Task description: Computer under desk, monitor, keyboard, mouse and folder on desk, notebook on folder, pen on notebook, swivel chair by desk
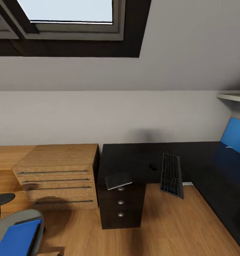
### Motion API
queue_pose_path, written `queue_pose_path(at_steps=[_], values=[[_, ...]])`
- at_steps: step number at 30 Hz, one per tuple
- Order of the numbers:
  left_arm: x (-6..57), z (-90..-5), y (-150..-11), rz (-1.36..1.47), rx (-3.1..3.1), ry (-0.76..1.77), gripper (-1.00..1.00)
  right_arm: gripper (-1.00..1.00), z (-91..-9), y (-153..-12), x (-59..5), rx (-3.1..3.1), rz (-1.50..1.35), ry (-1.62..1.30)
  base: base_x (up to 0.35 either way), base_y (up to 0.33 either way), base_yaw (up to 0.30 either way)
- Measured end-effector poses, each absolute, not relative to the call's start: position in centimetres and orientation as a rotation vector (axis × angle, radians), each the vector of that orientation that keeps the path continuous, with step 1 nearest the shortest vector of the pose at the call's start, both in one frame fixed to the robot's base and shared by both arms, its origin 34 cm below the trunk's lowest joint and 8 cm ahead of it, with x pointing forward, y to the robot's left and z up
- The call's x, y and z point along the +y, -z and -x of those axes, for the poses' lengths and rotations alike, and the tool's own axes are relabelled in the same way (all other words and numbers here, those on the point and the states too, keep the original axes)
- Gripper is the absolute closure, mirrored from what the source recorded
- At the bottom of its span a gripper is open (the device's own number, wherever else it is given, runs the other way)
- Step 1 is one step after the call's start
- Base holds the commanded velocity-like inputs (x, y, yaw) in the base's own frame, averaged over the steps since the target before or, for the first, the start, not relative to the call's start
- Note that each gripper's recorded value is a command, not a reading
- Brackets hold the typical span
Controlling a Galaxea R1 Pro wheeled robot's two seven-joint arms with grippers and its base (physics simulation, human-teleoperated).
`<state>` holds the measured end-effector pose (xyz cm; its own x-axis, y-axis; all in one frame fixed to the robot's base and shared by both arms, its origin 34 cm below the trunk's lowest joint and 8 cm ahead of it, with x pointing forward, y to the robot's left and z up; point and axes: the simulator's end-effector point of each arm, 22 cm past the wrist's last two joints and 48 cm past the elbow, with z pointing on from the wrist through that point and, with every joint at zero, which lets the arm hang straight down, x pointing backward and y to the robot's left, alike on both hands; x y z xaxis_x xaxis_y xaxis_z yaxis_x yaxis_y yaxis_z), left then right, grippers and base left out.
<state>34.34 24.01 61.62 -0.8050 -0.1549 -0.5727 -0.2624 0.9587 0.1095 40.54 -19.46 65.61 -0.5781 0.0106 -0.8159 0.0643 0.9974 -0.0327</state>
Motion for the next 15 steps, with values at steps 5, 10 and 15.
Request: queue_pose_path(at_steps=[5, 10, 15], values=[[24.3, -37.6, -63.3, 0.324, 2.441, -0.232, -1.00, -1.00, -40.6, -65.4, -19.0, 2.185, -0.045, 0.052, 0.003, 0.001, 0.000], [24.2, -37.9, -62.8, 0.324, 2.435, -0.228, -1.00, -1.00, -41.0, -65.2, -19.0, 2.163, -0.046, 0.044, 0.000, 0.000, 0.000], [23.9, -38.3, -62.4, 0.324, 2.434, -0.225, -1.00, -1.00, -41.6, -65.0, -19.2, 2.143, -0.055, 0.045, 0.000, 0.000, 0.000]])
